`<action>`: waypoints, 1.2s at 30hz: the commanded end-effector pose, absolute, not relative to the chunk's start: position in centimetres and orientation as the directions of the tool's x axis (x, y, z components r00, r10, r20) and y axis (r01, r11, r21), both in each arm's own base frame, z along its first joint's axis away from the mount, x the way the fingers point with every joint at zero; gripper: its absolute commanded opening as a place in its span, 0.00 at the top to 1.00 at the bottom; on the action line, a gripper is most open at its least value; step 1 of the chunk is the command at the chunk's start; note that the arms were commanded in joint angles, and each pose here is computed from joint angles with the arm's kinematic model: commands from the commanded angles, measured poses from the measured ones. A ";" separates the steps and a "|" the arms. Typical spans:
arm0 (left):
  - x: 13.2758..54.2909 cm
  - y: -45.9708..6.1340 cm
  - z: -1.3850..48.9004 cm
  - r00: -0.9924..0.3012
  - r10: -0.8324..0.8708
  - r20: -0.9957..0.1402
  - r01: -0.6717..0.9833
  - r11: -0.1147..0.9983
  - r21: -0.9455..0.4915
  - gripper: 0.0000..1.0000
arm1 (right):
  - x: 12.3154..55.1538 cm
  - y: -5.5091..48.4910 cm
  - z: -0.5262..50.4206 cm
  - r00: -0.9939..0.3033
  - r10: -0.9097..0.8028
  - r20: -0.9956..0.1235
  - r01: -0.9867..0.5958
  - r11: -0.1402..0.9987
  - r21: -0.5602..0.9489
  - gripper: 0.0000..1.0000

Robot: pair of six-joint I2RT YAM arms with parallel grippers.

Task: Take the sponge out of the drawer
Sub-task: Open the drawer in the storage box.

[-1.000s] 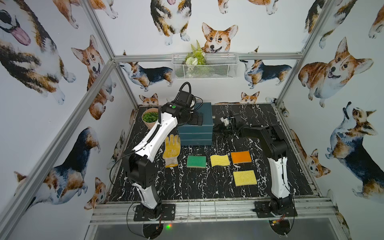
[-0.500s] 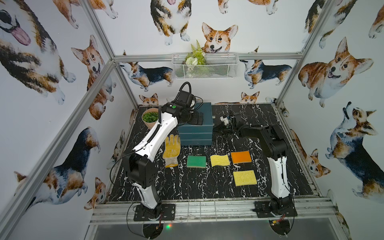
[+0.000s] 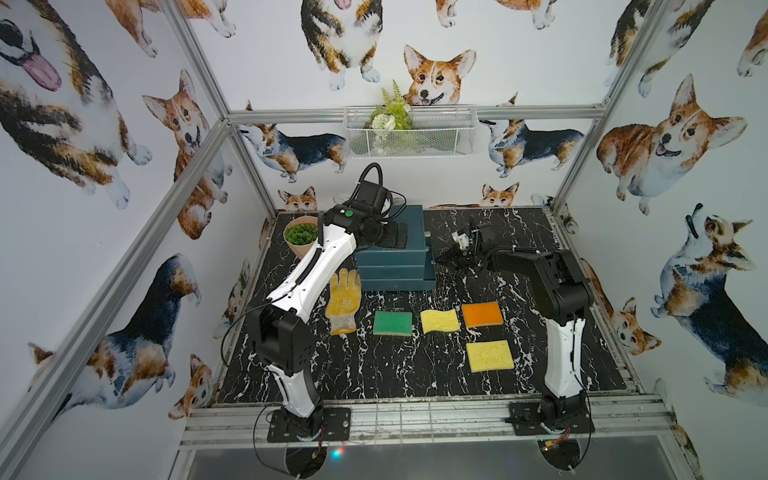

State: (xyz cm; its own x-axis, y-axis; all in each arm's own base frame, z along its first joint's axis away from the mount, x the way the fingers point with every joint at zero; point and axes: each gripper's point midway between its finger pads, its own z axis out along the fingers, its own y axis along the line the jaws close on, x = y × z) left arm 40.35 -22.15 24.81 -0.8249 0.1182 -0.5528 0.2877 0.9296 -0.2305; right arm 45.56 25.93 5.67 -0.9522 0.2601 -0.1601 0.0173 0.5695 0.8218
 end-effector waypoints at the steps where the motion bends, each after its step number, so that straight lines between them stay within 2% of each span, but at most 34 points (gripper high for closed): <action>1: 38.2 -21.6 22.7 -0.889 0.127 -0.439 0.254 0.936 -0.242 0.01 | 45.8 23.6 5.5 -0.938 0.298 -0.177 0.041 0.602 0.798 1.00; 20: 38.4 -21.7 22.9 -0.887 0.113 -0.448 0.245 0.937 -0.249 0.01 | 45.7 16.2 5.2 -0.901 0.382 -0.206 0.135 0.697 0.705 1.00; 31: 38.4 -21.8 22.9 -0.887 0.114 -0.448 0.248 0.935 -0.252 0.01 | 45.6 14.7 5.1 -0.895 0.391 -0.217 0.159 0.733 0.662 1.00; 33: 38.3 -21.7 23.1 -0.886 0.113 -0.449 0.249 0.934 -0.255 0.01 | 45.9 14.5 6.0 -0.889 0.396 -0.231 0.157 0.736 0.659 0.89; 36: 38.3 -22.0 23.6 -0.881 0.114 -0.459 0.260 0.927 -0.270 0.01 | 46.5 13.8 8.2 -0.861 0.411 -0.301 0.139 0.758 0.637 0.81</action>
State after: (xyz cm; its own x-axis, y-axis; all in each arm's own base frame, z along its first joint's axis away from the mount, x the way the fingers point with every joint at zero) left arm 40.58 -22.29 24.98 -0.8223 0.1022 -0.5598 0.2797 0.9293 -0.2412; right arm 45.88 14.93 6.11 -0.8879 0.4004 -0.2266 0.1539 0.7227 0.6739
